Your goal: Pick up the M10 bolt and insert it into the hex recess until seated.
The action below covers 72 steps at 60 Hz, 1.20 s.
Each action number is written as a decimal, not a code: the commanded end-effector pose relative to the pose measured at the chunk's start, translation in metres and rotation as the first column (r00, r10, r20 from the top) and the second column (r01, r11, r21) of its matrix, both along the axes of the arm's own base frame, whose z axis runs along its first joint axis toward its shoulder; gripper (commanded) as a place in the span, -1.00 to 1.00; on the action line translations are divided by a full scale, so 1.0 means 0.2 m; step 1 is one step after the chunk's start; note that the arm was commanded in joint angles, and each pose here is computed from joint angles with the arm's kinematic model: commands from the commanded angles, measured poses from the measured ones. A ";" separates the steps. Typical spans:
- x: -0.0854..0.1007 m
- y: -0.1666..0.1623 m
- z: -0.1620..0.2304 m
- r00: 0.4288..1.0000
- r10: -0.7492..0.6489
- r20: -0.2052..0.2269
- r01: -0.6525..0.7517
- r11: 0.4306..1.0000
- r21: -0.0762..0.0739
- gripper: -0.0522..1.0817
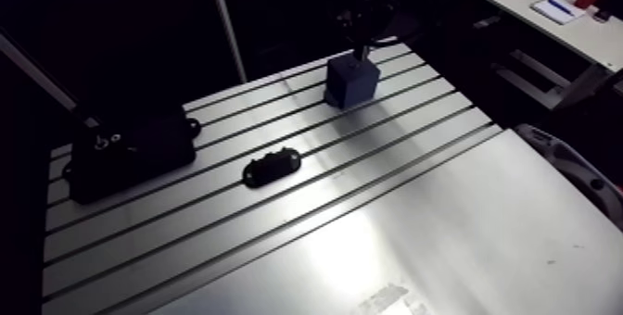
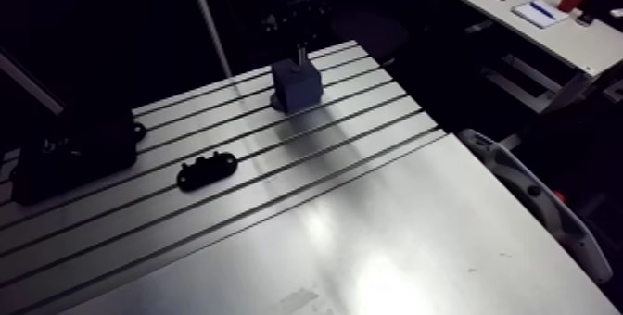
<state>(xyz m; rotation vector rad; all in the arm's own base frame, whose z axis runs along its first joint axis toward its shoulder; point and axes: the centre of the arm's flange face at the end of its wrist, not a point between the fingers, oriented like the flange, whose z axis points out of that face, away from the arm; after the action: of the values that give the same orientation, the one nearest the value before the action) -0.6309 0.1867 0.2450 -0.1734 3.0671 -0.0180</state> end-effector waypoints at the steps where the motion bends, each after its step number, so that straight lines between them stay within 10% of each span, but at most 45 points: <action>1: 0.00 -0.02 0.04 1.000 0.002 -0.007 -0.002 1.000 0.005 -0.86; 45: 0.16 -0.18 0.85 0.983 -0.181 0.012 0.181 0.983 0.016 -0.90; 72: 0.25 -0.56 1.20 0.972 -0.237 -0.011 0.237 0.971 0.031 -0.90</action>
<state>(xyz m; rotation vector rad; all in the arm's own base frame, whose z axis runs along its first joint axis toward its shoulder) -0.5947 0.1298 0.4298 0.1294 3.0522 -0.0033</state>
